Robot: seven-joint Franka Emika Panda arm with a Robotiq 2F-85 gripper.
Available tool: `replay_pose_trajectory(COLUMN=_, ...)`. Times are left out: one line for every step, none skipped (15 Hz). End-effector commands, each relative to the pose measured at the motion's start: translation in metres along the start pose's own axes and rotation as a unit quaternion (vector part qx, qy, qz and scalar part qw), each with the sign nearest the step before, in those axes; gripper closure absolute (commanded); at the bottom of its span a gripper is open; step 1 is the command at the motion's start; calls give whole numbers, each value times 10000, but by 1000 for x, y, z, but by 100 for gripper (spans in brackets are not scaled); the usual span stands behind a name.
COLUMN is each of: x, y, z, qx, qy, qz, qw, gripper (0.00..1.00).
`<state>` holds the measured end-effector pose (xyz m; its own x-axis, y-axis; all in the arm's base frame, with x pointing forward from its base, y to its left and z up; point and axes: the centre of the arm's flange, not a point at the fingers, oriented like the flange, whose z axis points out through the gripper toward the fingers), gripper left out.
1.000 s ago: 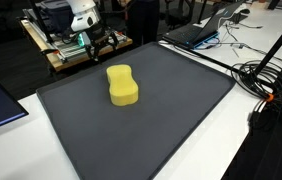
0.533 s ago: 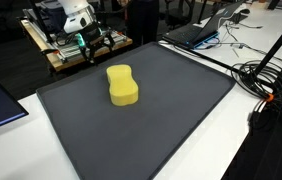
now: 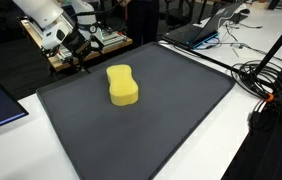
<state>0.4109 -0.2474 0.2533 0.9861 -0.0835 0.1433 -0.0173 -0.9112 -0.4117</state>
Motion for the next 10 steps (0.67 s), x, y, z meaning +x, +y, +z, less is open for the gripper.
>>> replay_pose_trajectory(x=49, y=39, z=12, qx=332, qy=-109, qz=485, qw=9982, gripper=0)
replay_pose_trajectory(x=58, y=45, z=14, qx=336, qy=-88, qz=626, qw=9974, gripper=0)
replay_pose_trajectory(x=68, y=51, z=15, qx=369, qy=-54, qz=723, qw=9967, gripper=0)
replay_pose_trajectory(x=77, y=57, z=17, qx=374, qy=-35, qz=835, qw=9958, gripper=0)
replay_pose_trajectory(x=87, y=62, z=18, qx=423, qy=-36, qz=928, qw=9948, gripper=0)
replay_pose_trajectory(x=96, y=67, z=19, qx=376, qy=-33, qz=1034, qw=9939, gripper=0)
replay_pose_trajectory(x=105, y=71, z=19, qx=379, qy=2, qz=1102, qw=9932, gripper=0)
replay_pose_trajectory(x=115, y=74, z=19, qx=319, qy=29, qz=1151, qw=9928, gripper=0)
replay_pose_trajectory(x=124, y=76, z=18, qx=233, qy=114, qz=1015, qw=9945, gripper=0)
replay_pose_trajectory(x=134, y=78, z=17, qx=198, qy=123, qz=930, qw=9954, gripper=0)
